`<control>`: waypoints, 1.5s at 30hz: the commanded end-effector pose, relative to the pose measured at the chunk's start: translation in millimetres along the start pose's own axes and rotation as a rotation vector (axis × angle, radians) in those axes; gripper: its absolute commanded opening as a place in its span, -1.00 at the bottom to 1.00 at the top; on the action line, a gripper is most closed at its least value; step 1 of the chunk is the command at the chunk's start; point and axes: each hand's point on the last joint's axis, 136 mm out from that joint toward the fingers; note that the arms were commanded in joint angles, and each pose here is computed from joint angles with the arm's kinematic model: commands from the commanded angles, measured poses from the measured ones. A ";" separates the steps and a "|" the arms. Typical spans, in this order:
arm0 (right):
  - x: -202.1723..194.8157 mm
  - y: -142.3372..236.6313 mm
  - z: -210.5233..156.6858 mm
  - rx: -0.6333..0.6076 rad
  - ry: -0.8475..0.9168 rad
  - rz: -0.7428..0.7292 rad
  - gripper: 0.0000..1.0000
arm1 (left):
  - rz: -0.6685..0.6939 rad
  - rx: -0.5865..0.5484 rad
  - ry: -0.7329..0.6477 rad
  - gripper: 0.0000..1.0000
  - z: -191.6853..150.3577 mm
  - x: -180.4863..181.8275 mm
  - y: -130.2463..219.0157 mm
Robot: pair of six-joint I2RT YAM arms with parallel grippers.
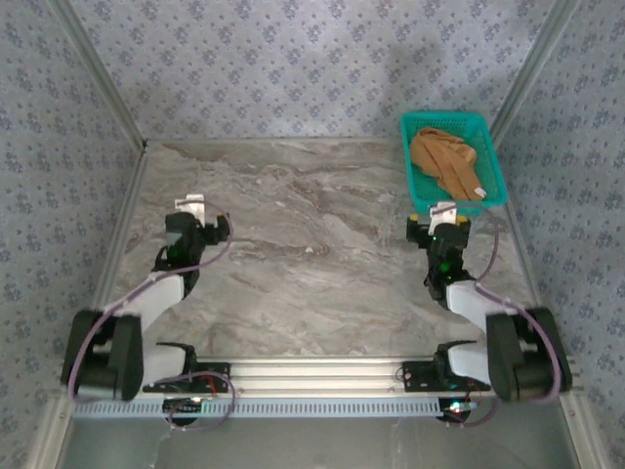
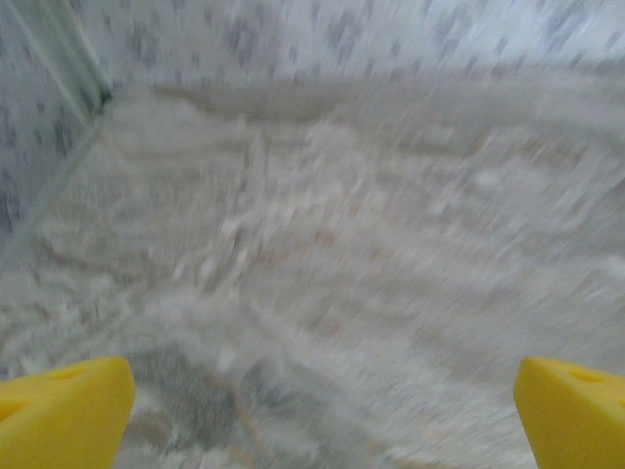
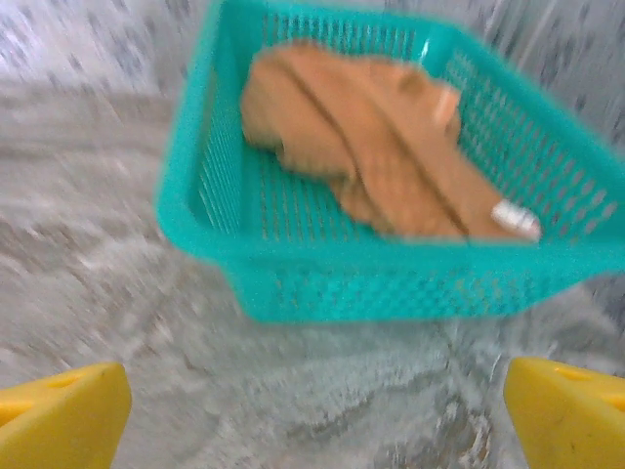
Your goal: Fold the inside-out t-shirt
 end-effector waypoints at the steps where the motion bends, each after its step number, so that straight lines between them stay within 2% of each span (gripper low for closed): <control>1: -34.9 18.8 38.0 0.084 -0.094 -0.095 1.00 | -0.057 0.094 0.151 0.99 11.3 -22.7 36.1; 3: -53.5 28.5 40.6 0.212 -0.287 -0.146 1.00 | -0.155 0.144 0.240 0.99 5.2 -42.5 47.2; 5: -60.9 30.0 33.2 0.309 -0.441 -0.174 1.00 | -0.178 0.200 0.274 0.99 -8.6 -47.5 50.7; 8: -58.5 6.9 36.3 0.327 -0.625 -0.067 1.00 | -0.059 0.246 0.331 0.99 -32.9 -25.7 46.5; 12: -47.1 -25.0 42.3 0.394 -0.683 -0.001 1.00 | 0.052 0.244 0.369 0.99 -51.3 -1.7 46.5; 17: -43.5 -75.9 56.2 0.457 -0.745 -0.029 0.96 | 0.182 0.157 0.429 0.99 -50.5 28.0 55.4; 19: -42.0 -93.4 45.0 0.537 -0.792 -0.076 0.91 | 0.167 0.133 0.441 0.99 -48.7 28.4 58.2; 26: -32.1 -161.3 22.8 0.624 -0.948 -0.111 0.84 | 0.074 0.085 0.472 0.99 -50.7 20.8 60.8; 29: -22.6 -190.7 6.8 0.677 -1.082 -0.084 0.64 | 0.078 0.082 0.469 0.99 -50.8 21.9 61.0; 32: -13.8 -216.1 -10.5 0.715 -1.221 -0.095 0.54 | 0.080 0.084 0.467 0.99 -51.1 22.0 60.1; 36: -18.0 -234.0 -28.9 0.738 -1.300 -0.241 0.54 | 0.076 0.099 0.464 0.99 -54.1 20.4 57.5; 40: -26.7 -250.9 -30.2 0.702 -1.320 -0.336 0.53 | 0.067 0.123 0.458 0.99 -57.6 16.7 53.0; 41: -26.0 -252.7 -34.4 0.718 -1.317 -0.354 0.49 | 0.066 0.130 0.454 0.99 -58.1 15.7 51.7; 42: -25.5 -256.6 -37.7 0.730 -1.323 -0.361 0.37 | 0.063 0.140 0.448 0.99 -58.8 13.9 50.3; 45: -27.2 -270.2 -40.7 0.723 -1.335 -0.354 -0.28 | 0.062 0.172 0.436 0.99 -62.2 10.6 45.3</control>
Point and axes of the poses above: each hand's point on the last joint's axis, 136 mm out from that joint toward the fingers, its own y axis back along the fingers, its own x axis along the line the jaws close on, z = x × y, and after that the axes turned 15 degrees about y, right-handed
